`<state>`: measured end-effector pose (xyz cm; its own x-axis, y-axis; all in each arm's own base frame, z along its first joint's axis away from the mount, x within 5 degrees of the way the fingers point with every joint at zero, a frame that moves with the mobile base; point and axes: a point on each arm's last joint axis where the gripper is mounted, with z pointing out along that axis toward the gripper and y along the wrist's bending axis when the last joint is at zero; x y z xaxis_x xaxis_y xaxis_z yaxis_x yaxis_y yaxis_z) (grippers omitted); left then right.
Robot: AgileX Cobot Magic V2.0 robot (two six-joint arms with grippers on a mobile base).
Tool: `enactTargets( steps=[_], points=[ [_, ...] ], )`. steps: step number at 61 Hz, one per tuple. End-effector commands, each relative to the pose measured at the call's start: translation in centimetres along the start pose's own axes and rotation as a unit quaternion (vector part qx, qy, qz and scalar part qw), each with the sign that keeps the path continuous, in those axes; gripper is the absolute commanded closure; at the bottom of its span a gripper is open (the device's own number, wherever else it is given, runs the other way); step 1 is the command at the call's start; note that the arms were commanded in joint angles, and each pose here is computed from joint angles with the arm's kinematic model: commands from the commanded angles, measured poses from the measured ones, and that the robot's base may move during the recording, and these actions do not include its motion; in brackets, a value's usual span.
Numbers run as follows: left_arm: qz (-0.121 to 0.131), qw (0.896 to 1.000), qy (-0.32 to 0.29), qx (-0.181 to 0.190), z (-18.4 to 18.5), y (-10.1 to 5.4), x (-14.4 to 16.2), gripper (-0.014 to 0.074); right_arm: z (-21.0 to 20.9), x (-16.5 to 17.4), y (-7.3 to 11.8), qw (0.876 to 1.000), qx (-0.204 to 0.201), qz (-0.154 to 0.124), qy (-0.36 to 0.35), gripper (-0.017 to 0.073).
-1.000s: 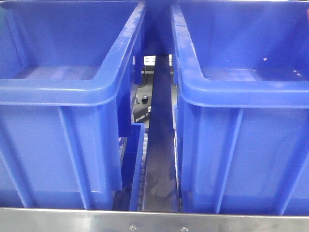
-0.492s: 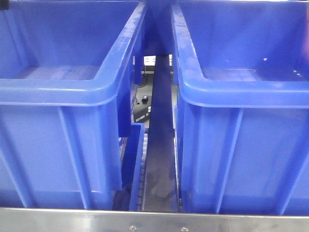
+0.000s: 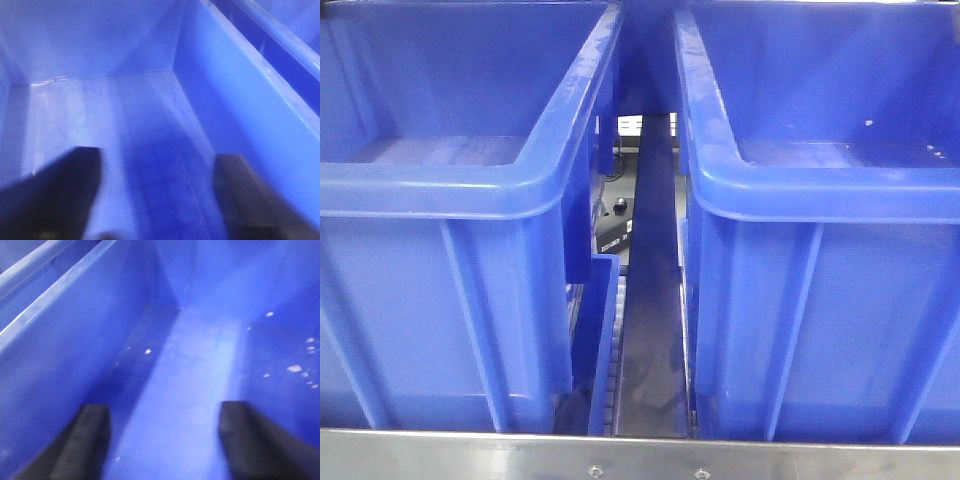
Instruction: Sort and place red and blue blocks on shelf
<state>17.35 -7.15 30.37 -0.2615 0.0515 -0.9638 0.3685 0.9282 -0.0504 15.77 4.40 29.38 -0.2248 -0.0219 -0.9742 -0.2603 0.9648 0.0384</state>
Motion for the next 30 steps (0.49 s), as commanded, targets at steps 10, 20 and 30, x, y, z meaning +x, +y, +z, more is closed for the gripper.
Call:
enactTargets(
  steps=[10,20,30],
  points=[
    [-0.003,0.996,-0.092,0.008,-1.8,-0.3,-2.8,0.0457,-1.7,-2.7,-1.1,0.995,0.037,0.002,-0.087,0.0484],
    [-0.006,0.997,-0.083,0.004,-2.3,-0.1,-2.7,0.0468,-2.3,-2.6,-1.3,0.996,0.043,0.024,-0.08,0.0512],
    [-0.013,0.996,-0.088,-0.032,-3.6,1.1,-2.5,0.0468,-3.9,-2.6,-1.2,0.993,0.042,0.025,-0.106,0.0509]
  ],
)
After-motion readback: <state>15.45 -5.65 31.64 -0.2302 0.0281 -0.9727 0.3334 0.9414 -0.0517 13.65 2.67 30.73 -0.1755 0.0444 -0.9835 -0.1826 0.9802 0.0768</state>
